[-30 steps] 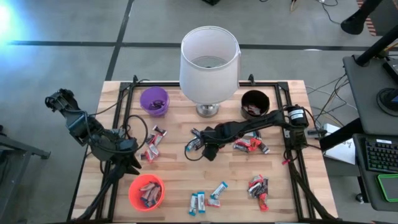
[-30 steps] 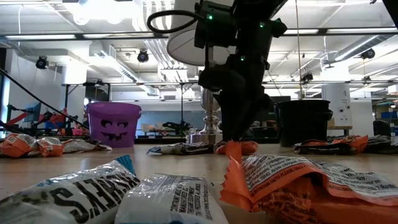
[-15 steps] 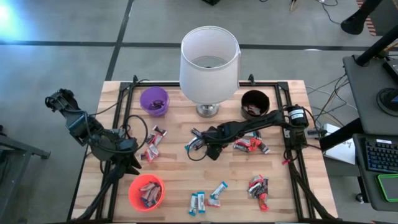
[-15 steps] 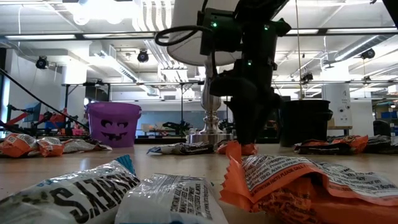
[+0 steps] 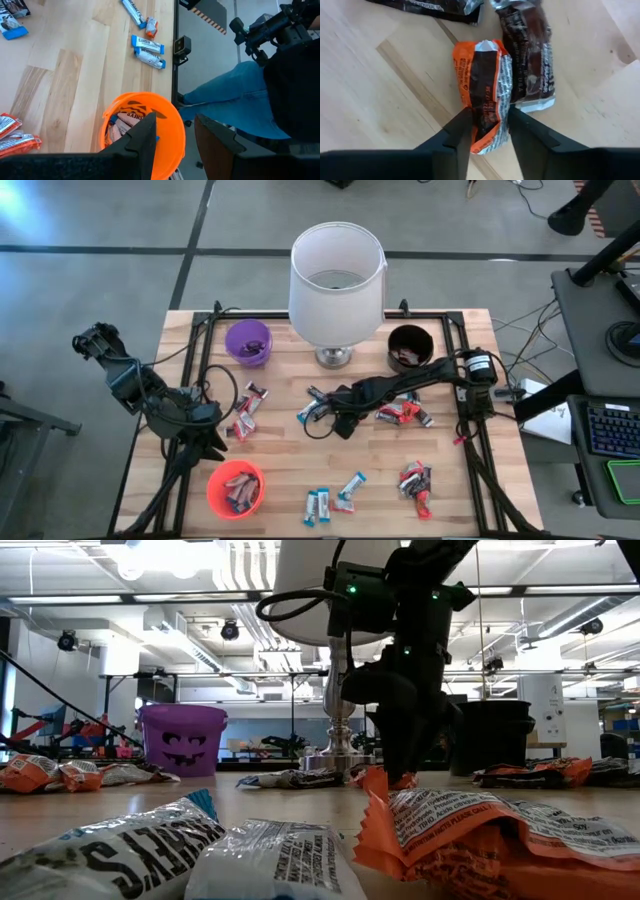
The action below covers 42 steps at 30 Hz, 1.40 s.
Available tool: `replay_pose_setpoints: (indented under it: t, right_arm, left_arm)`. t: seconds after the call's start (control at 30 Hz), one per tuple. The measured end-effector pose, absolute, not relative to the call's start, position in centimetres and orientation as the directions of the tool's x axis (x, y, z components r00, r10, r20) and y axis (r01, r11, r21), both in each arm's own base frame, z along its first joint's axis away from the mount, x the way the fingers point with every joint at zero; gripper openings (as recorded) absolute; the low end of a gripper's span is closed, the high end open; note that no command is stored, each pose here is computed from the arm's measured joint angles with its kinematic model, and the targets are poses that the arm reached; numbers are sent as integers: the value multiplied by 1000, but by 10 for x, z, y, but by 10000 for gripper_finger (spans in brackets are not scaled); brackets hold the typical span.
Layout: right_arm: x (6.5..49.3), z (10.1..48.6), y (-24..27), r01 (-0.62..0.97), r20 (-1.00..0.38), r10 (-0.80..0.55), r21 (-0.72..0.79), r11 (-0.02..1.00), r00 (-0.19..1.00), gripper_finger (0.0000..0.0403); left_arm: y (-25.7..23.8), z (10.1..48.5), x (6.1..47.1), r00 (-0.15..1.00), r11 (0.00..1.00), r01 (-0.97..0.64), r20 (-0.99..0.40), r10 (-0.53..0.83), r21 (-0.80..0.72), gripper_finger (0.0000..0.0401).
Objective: Organize candy in baskets
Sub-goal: Put the orange chocolate bar into the black bucket
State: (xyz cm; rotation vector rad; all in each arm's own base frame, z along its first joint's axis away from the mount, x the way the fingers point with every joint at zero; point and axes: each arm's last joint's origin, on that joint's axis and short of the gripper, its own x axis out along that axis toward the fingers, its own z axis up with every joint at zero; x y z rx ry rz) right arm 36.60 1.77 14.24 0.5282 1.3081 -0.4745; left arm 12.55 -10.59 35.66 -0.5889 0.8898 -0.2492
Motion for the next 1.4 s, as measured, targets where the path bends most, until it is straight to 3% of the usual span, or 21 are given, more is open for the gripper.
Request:
replay_pose_setpoints:
  t: [0.27, 0.63, 1.03, 1.17, 1.4]
  right_arm:
    - [364, 141, 17, 621, -982, 9, 128, 774, 191, 18]
    - [372, 188, 30, 589, -982, 119, 182, 787, 144, 13]
    - [347, 223, 32, 572, -996, 73, 26, 820, -58, 12]
    - [336, 240, 31, 573, -996, 73, 30, 819, -53, 12]
    - [302, 280, 26, 617, -996, 76, 93, 781, 54, 12]
  left_arm:
    - [-106, 357, 125, 614, 815, -35, -656, -439, -578, 116]
    - [-106, 357, 126, 614, 816, -35, -656, -438, -578, 116]
    - [-104, 354, 124, 593, 827, -61, -687, -420, -559, 116]
    - [-103, 352, 122, 577, 838, -74, -708, -406, -541, 116]
    - [-98, 351, 119, 595, 874, -61, -721, -355, -482, 116]
